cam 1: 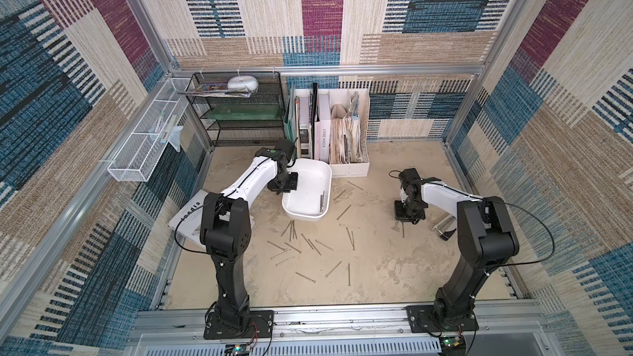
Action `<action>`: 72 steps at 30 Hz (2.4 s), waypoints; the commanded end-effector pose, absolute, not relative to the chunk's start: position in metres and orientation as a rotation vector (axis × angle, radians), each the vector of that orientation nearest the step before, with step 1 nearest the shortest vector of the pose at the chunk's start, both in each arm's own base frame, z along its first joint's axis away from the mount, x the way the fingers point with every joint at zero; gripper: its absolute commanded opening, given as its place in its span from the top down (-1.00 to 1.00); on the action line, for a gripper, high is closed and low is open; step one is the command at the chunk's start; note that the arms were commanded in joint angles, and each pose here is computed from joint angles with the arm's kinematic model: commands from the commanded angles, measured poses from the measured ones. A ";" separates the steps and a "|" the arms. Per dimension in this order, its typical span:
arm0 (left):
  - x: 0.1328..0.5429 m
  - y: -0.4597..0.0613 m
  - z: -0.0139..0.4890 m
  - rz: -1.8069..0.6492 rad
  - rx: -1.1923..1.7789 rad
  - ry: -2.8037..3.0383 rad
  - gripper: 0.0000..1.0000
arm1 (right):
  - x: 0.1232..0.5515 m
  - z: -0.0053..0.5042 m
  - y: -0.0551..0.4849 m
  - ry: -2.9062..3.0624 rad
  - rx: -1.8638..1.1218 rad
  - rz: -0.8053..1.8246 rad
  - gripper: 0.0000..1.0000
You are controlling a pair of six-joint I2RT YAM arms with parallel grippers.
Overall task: Put the nails on the desktop into the storage box
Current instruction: Pick up the nail from the center of the board, then place the nail in the storage box, then pick up the nail from the center of the board.
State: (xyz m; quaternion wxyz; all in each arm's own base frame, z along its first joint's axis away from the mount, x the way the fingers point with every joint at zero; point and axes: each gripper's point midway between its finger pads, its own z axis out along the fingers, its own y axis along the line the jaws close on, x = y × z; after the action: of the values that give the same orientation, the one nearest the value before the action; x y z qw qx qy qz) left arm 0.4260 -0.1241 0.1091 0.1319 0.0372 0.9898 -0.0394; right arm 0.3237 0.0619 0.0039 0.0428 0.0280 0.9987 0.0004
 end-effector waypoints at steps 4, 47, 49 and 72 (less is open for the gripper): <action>0.432 -0.122 0.118 -0.106 0.099 2.834 1.00 | 0.333 0.062 0.167 3.006 -0.044 0.563 1.00; 0.434 -0.089 0.144 0.283 0.178 2.755 1.00 | 0.370 0.181 0.357 2.525 -0.362 1.282 0.60; 0.433 -0.087 0.147 0.303 0.170 2.744 1.00 | 0.358 0.173 0.337 2.551 -0.319 1.194 0.50; 0.432 -0.106 0.183 0.334 0.101 2.419 1.00 | 0.313 0.049 0.256 2.667 -0.848 0.327 -0.16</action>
State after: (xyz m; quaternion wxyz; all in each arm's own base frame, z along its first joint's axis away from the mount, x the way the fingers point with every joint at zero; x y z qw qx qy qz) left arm 0.4238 -0.1061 0.1814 0.3364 0.0443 0.9329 0.1209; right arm 0.3150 0.2577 0.0572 0.1642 -0.2602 0.9429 0.1278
